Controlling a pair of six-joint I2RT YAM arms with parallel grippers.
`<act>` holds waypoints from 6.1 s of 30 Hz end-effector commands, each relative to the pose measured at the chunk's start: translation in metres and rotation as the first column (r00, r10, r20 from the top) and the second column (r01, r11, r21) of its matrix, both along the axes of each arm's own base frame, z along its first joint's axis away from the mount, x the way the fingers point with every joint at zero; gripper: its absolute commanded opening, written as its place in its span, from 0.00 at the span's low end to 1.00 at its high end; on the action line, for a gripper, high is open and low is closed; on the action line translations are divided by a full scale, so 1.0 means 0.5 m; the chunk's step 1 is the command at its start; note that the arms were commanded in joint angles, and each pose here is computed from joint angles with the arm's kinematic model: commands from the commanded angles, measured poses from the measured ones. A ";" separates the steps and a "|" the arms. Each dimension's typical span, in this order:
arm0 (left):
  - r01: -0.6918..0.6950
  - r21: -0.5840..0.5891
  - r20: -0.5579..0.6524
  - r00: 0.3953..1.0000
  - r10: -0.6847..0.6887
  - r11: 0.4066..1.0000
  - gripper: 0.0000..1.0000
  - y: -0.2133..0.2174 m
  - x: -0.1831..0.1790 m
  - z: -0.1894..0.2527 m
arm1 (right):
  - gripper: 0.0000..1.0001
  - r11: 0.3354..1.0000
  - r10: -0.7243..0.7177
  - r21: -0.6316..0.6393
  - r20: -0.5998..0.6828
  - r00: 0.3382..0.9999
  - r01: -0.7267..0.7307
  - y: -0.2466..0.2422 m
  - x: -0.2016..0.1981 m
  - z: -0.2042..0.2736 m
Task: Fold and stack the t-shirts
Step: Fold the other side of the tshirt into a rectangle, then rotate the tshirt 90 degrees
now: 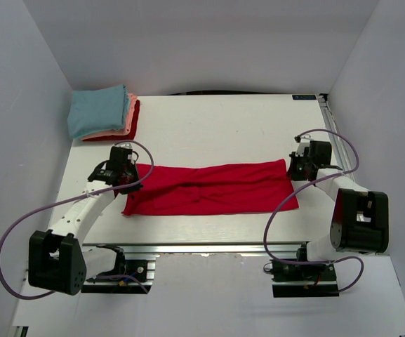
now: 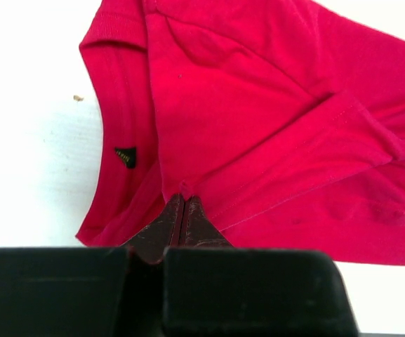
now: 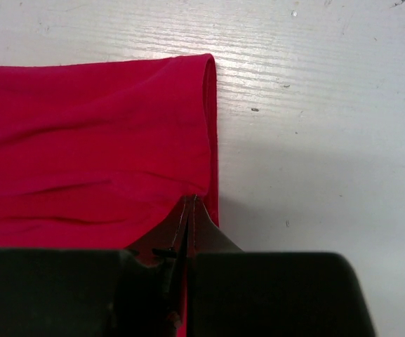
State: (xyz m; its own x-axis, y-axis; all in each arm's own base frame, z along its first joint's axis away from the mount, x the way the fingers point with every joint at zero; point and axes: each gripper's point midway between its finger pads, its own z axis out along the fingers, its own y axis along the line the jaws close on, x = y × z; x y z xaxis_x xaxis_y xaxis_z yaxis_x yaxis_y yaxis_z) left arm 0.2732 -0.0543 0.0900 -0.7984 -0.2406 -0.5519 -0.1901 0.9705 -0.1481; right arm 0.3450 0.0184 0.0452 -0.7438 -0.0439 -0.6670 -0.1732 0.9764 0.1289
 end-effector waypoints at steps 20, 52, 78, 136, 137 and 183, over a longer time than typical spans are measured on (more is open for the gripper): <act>-0.041 0.017 0.016 0.999 0.041 0.999 0.00 0.013 -0.005 0.039 | 0.00 0.997 -0.070 -0.010 -0.015 0.997 0.070 -0.015 -0.024 0.019; -0.305 0.044 0.152 0.943 0.295 0.951 0.36 0.092 0.219 0.058 | 0.89 0.946 -0.116 0.314 0.098 0.988 0.080 0.065 0.082 0.235; -0.212 -0.003 0.001 0.977 0.212 0.977 0.38 0.082 0.276 -0.077 | 0.66 0.960 -0.111 0.241 -0.142 0.984 0.143 0.034 0.130 0.052; -0.294 0.056 0.192 0.941 0.278 0.954 0.55 0.140 0.375 0.056 | 0.77 0.949 -0.244 0.200 -0.014 0.970 0.242 -0.038 0.155 0.077; -0.300 0.055 0.200 0.938 0.284 0.952 0.57 0.141 0.379 0.067 | 0.80 0.950 -0.247 0.197 -0.002 0.969 0.242 -0.039 0.153 0.087; -0.303 0.107 -0.070 0.948 0.311 0.947 0.36 -0.036 0.126 -0.168 | 0.20 0.991 -0.094 0.066 -0.282 0.955 0.117 0.089 -0.014 -0.089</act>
State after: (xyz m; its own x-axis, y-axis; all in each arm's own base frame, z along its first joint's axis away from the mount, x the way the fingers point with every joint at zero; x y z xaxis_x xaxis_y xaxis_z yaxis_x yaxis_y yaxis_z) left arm 0.3237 -0.0810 0.0195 -0.7383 -0.4568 -0.4963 -0.4715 0.8756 -0.1046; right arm 0.3711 0.0789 0.0183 -0.8509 0.0640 -0.5215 -0.1085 0.9497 0.2937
